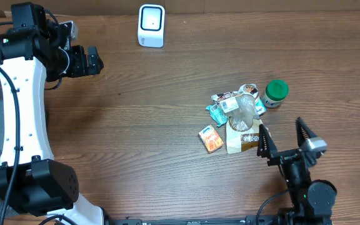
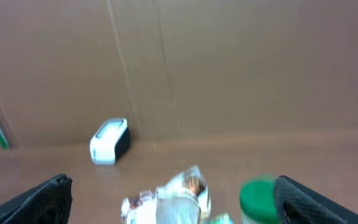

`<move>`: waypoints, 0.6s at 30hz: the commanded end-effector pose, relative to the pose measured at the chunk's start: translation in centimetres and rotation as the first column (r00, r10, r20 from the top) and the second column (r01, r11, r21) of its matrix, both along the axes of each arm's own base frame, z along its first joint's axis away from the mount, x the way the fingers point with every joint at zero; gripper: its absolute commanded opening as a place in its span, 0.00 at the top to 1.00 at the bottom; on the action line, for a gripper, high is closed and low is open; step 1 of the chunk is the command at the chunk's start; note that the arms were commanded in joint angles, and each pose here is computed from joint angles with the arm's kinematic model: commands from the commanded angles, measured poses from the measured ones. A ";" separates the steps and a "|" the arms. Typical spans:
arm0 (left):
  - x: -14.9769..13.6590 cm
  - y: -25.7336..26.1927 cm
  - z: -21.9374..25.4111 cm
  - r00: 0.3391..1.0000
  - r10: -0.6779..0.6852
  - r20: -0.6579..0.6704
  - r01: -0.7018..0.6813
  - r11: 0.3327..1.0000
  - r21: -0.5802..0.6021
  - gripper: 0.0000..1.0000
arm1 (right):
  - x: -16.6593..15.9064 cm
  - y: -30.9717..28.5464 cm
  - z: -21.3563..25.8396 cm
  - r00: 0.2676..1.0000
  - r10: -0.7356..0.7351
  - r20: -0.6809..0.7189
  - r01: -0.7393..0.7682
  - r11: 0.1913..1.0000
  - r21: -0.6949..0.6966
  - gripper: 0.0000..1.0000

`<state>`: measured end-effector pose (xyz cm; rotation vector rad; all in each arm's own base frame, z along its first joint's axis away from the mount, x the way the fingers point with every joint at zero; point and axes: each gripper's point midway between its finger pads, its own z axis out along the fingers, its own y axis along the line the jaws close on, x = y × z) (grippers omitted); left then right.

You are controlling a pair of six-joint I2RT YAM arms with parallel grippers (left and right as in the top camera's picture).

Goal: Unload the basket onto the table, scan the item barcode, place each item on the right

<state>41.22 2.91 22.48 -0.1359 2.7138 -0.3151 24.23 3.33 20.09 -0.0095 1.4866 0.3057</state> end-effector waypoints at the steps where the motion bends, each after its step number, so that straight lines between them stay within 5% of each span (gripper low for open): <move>1: 0.2 -0.4 -0.2 1.000 -0.024 0.000 0.024 1.000 -0.002 0.00 | 0.0 0.1 -1.1 0.999 0.010 -0.034 -0.010 1.000 -0.001 0.00; 18: 0.2 -0.4 -0.2 1.000 -0.024 0.000 0.024 1.000 -0.001 0.00 | 0.1 0.1 -2.7 0.995 0.009 -0.102 -0.009 1.000 0.000 0.00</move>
